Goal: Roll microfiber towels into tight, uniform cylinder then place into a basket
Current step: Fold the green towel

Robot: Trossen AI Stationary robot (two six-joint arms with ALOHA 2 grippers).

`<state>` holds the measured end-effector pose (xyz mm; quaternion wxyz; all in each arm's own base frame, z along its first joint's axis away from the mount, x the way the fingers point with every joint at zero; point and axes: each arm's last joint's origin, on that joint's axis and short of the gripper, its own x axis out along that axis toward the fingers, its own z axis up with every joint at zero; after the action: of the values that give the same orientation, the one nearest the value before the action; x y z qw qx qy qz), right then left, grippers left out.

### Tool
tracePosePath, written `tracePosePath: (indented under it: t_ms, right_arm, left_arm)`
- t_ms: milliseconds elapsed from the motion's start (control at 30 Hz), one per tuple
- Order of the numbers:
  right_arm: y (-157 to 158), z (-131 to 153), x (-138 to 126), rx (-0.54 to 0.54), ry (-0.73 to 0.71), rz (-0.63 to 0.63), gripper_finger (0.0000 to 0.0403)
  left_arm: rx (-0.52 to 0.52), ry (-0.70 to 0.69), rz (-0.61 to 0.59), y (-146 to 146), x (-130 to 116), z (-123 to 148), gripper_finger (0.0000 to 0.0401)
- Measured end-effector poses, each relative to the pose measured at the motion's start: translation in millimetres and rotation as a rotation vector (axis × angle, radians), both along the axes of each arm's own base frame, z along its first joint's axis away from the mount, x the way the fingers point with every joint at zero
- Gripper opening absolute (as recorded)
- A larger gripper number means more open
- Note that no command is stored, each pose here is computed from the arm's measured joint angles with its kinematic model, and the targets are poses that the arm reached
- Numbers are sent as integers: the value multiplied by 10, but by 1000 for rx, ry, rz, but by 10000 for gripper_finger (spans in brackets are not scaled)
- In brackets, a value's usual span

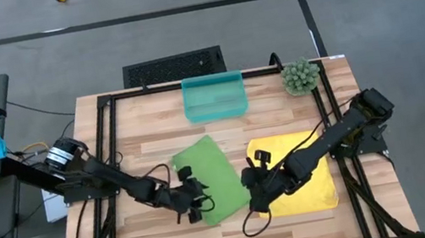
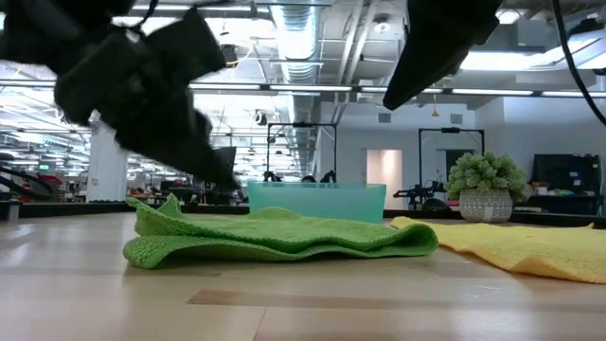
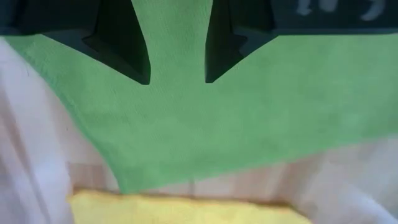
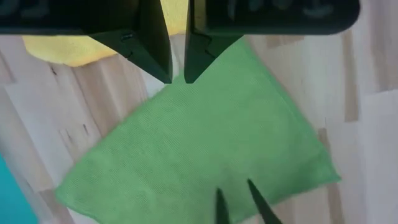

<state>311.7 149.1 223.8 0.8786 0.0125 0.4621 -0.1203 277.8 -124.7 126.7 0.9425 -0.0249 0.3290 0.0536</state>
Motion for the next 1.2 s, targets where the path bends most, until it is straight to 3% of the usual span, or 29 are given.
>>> tracePosePath:
  t_ms: [233,500,733,1000,1200]
  right_arm:
    - [-38,-15,-13,-5,22,-30,65]
    - [-48,-19,-18,-4,29,-41,65]
    - [-47,-20,-17,-4,28,-41,65]
    - [-58,-20,-10,-3,27,-45,65]
    - [-58,-19,-10,-2,26,-45,65]
  left_arm:
    - [-4,96,-52,-117,124,-212,146]
    - [31,231,-61,-155,89,-179,146]
    - [39,422,-160,-225,21,-137,146]
    - [199,634,-234,-400,-87,67,146]
    - [315,694,-235,-496,-185,153,146]
